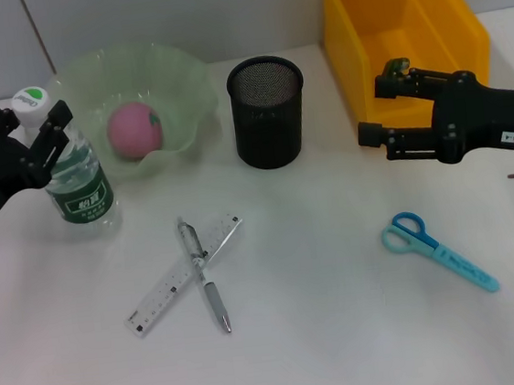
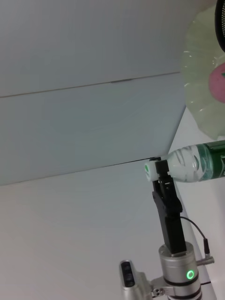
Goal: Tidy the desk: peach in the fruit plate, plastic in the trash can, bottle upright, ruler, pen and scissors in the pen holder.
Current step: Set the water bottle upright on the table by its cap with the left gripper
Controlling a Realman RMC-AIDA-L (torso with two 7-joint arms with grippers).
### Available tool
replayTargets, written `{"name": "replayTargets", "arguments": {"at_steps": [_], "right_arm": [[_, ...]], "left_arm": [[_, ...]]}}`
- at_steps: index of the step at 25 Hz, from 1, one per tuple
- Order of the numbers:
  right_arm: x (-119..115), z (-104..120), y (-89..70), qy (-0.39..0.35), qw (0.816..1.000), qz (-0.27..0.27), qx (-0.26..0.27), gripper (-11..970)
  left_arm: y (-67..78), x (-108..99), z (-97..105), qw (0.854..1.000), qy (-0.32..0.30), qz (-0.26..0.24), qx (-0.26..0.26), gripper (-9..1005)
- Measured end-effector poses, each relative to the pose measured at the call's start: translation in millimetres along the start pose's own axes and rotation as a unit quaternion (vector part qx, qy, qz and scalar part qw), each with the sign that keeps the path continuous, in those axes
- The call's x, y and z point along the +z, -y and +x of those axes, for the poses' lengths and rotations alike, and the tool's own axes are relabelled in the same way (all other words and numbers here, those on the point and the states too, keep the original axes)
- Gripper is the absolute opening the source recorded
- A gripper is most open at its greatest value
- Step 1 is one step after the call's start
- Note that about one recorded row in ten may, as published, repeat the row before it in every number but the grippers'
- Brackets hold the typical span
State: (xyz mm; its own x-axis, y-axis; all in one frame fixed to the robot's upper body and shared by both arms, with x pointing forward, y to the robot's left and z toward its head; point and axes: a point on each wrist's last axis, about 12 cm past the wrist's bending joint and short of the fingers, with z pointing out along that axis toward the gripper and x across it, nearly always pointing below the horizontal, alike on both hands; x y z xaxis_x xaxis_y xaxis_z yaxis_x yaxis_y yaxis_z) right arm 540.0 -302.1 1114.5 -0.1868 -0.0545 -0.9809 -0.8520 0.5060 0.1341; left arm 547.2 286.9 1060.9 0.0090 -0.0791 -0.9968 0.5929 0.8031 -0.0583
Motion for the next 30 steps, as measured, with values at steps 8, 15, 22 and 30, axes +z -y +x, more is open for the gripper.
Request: {"name": "replayTargets", "arguments": {"at_steps": [8,15,22,30], "right_arm": [[3.9,2.8,-1.2,-0.034,0.999,-0.017,0.005,819],[7.7,4.8,-2.4,-0.088,0.995,-0.04,0.005,819],[8.3,5.0,-2.8,-0.089,0.995,-0.041,0.005,819],[7.7,4.9,-2.4,-0.09,0.995,-0.041,0.004,819]], "left_arm": [[-1.4,2.3,3.2,1.0,-0.011,-0.011,-0.003,469],[-0.9,4.1,3.1,1.0,-0.011,-0.009,-0.004,471],[-0.8,5.9,4.4,1.0,-0.014,-0.013,-0.006,474],[1.7,8.4,8.0,1.0,-0.015,-0.018,0.0,476]]}}
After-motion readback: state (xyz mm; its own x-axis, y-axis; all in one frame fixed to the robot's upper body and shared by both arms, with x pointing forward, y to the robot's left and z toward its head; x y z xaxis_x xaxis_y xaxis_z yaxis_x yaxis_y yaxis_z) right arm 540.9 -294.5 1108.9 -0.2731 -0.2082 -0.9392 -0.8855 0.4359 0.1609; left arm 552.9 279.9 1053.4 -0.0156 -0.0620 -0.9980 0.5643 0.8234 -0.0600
